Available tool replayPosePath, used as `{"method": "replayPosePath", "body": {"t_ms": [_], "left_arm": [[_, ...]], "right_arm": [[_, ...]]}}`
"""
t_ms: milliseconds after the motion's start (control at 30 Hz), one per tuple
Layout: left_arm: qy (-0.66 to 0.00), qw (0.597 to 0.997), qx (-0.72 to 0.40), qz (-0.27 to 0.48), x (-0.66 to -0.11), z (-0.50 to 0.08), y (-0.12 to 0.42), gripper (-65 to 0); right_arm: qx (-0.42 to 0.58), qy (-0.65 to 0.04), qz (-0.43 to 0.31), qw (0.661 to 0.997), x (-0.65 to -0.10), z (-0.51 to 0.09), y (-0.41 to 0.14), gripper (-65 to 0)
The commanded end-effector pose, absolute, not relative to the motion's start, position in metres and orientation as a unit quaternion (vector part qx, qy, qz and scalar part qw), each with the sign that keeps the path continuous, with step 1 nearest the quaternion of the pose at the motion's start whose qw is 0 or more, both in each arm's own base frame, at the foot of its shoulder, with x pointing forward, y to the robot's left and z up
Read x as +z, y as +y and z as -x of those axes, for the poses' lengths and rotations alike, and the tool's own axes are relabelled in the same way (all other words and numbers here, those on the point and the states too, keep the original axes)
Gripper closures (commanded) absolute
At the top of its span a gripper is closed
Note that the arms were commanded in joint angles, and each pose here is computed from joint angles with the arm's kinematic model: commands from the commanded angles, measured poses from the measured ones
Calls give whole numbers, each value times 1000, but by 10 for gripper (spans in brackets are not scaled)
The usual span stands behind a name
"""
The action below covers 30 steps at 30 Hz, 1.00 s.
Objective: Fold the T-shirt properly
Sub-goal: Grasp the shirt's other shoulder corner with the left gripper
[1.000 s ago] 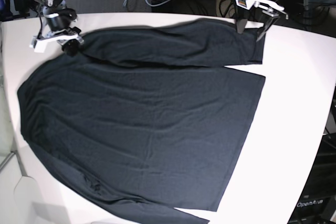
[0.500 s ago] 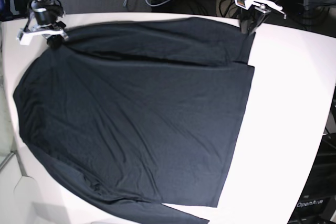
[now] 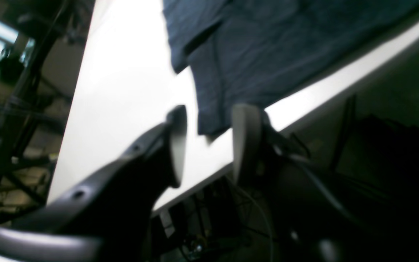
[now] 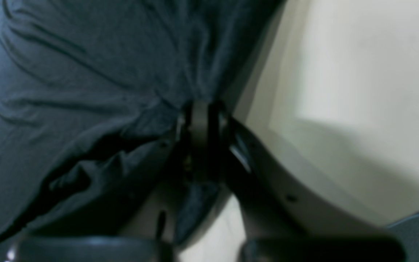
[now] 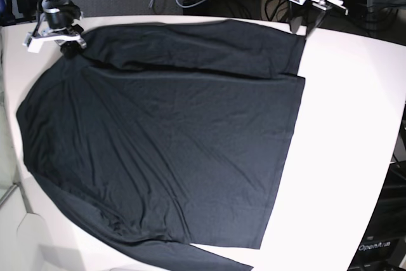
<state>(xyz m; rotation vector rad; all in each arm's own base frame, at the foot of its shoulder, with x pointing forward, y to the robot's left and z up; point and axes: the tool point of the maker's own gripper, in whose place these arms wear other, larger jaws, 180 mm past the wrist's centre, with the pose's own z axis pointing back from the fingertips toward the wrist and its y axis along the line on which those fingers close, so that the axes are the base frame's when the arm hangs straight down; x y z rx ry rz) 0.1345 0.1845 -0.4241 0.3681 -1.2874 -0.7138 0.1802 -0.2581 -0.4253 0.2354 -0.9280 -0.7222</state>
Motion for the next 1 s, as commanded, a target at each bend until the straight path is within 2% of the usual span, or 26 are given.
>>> {"method": "replayPosePath", "body": {"t_ms": [0,267,533,767,967], "left_arm": [[-589,723,-320,-167,-419,-130,186,-237],[-594,748,-285,-87,-424,-131,171,-310],[-569,777,-265,-40,-428,-141,169,-314],[-576,775,-259,-39,-425,-153,170,-313],[-636,756,-155,-22,-405,-152,174,-313]], "right_arm": [[-337,-450,-109,820,-418,-183,-263,0],[-337,-449,-109,820,-418,-183,-263,0],[-338,-448,-108,820,-419,-181,-263,0],[-344,-448,-112,818,-420,-182,-259,0],[-345,-449,-113,817,-420,-183,-258,0]]}}
